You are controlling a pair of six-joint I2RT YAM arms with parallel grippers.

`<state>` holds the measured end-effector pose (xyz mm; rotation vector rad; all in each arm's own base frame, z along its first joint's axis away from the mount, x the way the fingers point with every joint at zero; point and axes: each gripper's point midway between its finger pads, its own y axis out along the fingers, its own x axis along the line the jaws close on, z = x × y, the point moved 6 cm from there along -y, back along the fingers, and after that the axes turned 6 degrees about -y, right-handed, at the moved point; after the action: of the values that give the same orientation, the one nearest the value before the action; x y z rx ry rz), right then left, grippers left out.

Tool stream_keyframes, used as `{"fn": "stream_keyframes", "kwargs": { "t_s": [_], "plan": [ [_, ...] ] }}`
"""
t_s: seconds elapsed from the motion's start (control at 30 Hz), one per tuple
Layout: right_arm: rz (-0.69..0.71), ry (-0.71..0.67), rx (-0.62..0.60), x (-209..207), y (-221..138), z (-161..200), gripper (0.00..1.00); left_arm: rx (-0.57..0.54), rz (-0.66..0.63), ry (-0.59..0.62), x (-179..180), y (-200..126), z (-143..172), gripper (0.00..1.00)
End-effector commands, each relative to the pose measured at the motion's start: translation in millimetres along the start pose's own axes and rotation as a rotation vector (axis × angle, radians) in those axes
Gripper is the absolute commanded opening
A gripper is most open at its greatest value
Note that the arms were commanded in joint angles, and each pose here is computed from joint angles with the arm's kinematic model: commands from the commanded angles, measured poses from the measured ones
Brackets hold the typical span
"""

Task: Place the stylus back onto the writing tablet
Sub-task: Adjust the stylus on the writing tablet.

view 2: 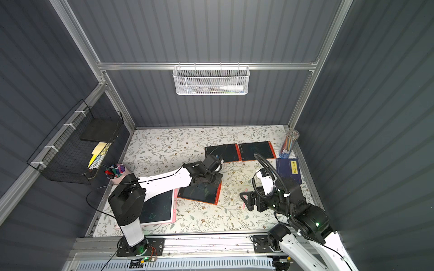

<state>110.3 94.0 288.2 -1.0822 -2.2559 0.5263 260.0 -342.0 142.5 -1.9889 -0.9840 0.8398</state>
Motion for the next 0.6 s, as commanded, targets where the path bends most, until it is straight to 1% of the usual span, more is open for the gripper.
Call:
{"fn": "stream_keyframes", "kwargs": {
  "t_s": [0.0,0.13,0.17,0.23,0.43,0.57],
  "plan": [
    [-0.004,-0.015,-0.013,-1,1,1,0.99,0.059,-0.043,0.05,8,13,14,0.0],
    [0.004,-0.013,-0.019,-2,1,2,0.99,0.08,-0.053,0.073,10,18,18,0.0],
    [0.004,-0.012,-0.021,-2,1,2,0.99,0.113,-0.064,0.079,15,23,30,0.0],
    [0.004,-0.012,-0.02,-2,2,2,0.99,0.133,-0.065,0.095,17,26,36,0.0],
    [0.01,-0.011,-0.018,-3,2,2,0.99,0.167,-0.047,0.126,17,34,44,0.0],
    [0.011,-0.008,-0.018,-3,3,2,0.99,0.171,-0.024,0.132,14,35,44,0.0]
  ]
}}
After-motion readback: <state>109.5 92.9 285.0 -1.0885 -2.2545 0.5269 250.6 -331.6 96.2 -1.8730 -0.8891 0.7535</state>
